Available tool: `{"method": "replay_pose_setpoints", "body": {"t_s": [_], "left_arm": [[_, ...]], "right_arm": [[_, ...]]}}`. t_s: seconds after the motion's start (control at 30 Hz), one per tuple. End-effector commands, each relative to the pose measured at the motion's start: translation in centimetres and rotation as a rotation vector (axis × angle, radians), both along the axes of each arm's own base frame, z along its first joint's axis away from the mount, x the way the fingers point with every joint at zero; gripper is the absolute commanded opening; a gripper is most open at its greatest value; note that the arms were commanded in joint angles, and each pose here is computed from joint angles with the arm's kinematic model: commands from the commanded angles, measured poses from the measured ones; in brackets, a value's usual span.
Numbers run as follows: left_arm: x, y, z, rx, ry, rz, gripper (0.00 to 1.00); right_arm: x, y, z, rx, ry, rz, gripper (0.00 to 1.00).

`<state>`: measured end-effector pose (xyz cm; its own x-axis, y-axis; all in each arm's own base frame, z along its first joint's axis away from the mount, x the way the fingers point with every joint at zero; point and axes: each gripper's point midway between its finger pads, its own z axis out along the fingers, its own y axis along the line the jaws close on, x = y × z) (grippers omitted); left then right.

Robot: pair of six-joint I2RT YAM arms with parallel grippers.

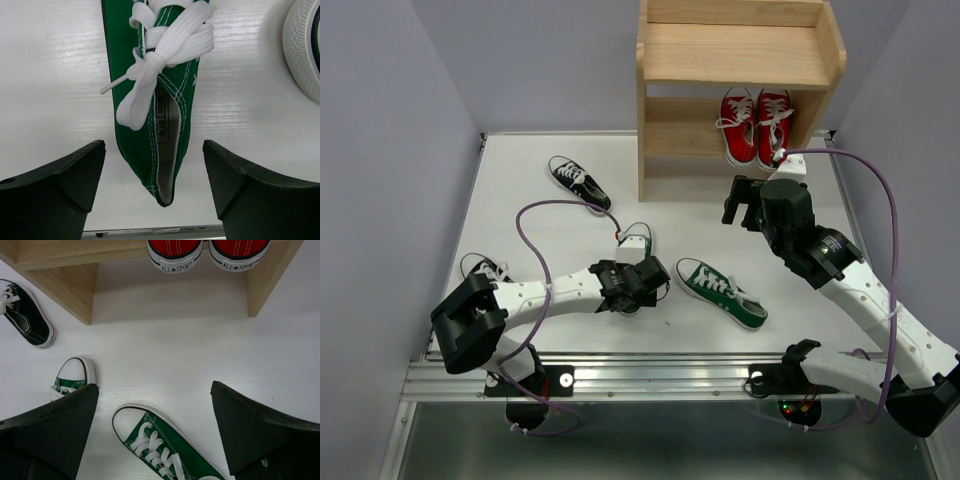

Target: Place and organize the shoes onto the shoe shelf

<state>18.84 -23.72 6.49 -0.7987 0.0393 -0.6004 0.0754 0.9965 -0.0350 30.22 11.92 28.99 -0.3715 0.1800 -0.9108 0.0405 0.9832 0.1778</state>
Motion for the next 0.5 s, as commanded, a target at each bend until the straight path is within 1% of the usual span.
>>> {"method": "replay_pose_setpoints", "body": {"t_s": [0.0, 0.07, 0.17, 0.2, 0.37, 0.4, 0.47], "left_arm": [[0.0, 0.3, 0.4, 0.021, -0.004, 0.031, 0.91], [-0.1, -0.2, 0.1, -0.004, 0.005, 0.036, 0.91], [-0.4, -0.4, -0.4, -0.024, 0.019, 0.032, 0.84], [-0.5, -0.2, -0.7, -0.022, 0.020, 0.033, 0.78], [-0.4, 0.4, -1.2, -0.002, 0.004, 0.033, 0.61], [-0.3, 0.7, -1.3, 0.010, -0.002, 0.031, 0.53], [-0.3, 0.8, -1.3, 0.013, -0.007, 0.028, 0.43]], "right_arm": [[-0.2, 0.4, 2.1, 0.043, -0.043, 0.018, 1.00], [-0.2, 0.4, 2.2, 0.044, -0.042, 0.019, 1.00], [-0.4, 0.4, 2.2, 0.049, -0.033, 0.021, 1.00], [-0.5, 0.4, 2.3, 0.055, -0.032, 0.021, 1.00], [-0.9, 0.3, 1.9, 0.072, -0.018, 0.019, 1.00], [-1.1, 0.3, 1.7, 0.072, -0.014, 0.018, 1.00], [-1.4, 0.1, 1.7, 0.086, -0.016, 0.012, 1.00]]}}
